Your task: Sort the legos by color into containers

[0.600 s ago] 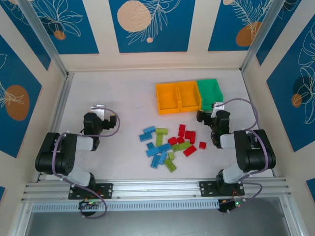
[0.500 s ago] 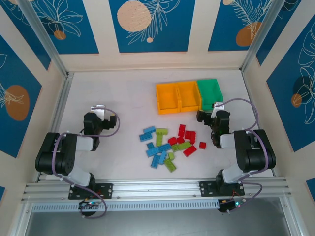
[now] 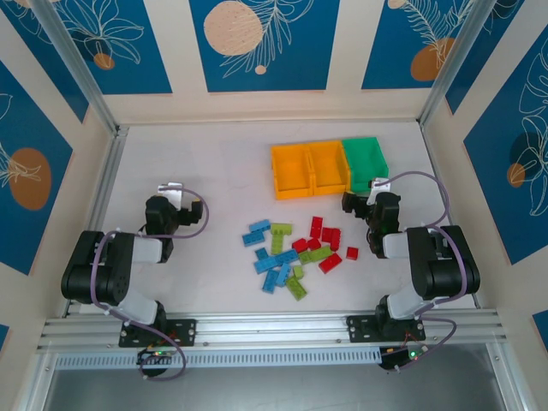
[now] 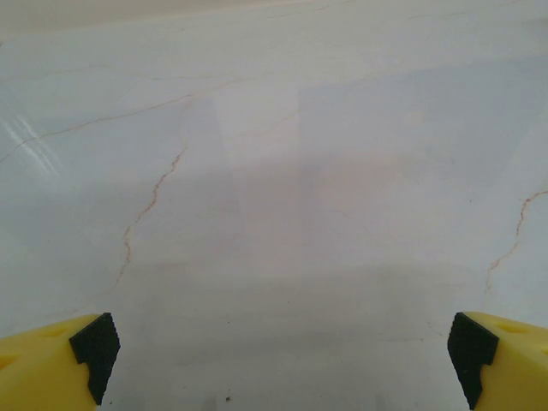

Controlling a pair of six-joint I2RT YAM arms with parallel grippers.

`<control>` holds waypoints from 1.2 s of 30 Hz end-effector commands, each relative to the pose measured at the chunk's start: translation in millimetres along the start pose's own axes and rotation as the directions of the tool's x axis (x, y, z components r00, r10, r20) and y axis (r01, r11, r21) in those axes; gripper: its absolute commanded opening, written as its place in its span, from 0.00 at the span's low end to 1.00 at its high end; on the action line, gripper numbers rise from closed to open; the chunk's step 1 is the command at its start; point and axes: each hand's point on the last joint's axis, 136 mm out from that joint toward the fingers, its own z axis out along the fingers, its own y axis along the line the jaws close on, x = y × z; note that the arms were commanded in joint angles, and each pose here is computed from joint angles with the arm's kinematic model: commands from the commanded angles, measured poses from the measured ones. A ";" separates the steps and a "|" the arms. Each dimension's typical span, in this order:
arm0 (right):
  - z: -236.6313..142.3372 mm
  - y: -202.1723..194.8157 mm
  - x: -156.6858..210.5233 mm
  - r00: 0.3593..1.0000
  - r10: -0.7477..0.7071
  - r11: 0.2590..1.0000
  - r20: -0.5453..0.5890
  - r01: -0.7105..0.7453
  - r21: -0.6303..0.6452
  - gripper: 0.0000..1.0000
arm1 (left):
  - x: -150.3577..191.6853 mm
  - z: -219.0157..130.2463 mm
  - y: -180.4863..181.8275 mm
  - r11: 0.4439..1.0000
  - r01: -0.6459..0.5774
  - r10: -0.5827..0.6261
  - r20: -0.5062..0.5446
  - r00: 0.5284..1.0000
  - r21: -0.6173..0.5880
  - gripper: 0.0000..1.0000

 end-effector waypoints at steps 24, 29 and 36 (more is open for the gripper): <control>-135.6 47.2 29.8 0.470 0.473 0.878 -0.745 -0.325 0.352 0.99 | -93.8 -133.2 -160.2 0.788 -0.188 0.249 -0.024 0.968 0.586 1.00; -139.4 49.4 69.0 0.391 0.475 0.874 -0.788 -0.312 0.372 1.00 | -78.4 -201.0 -234.8 0.502 -0.285 0.372 0.094 0.923 0.817 1.00; -128.9 60.0 111.2 0.317 0.436 0.889 -0.843 -0.297 0.348 0.91 | -47.2 -232.2 -277.7 0.285 -0.346 0.476 0.181 0.861 0.894 1.00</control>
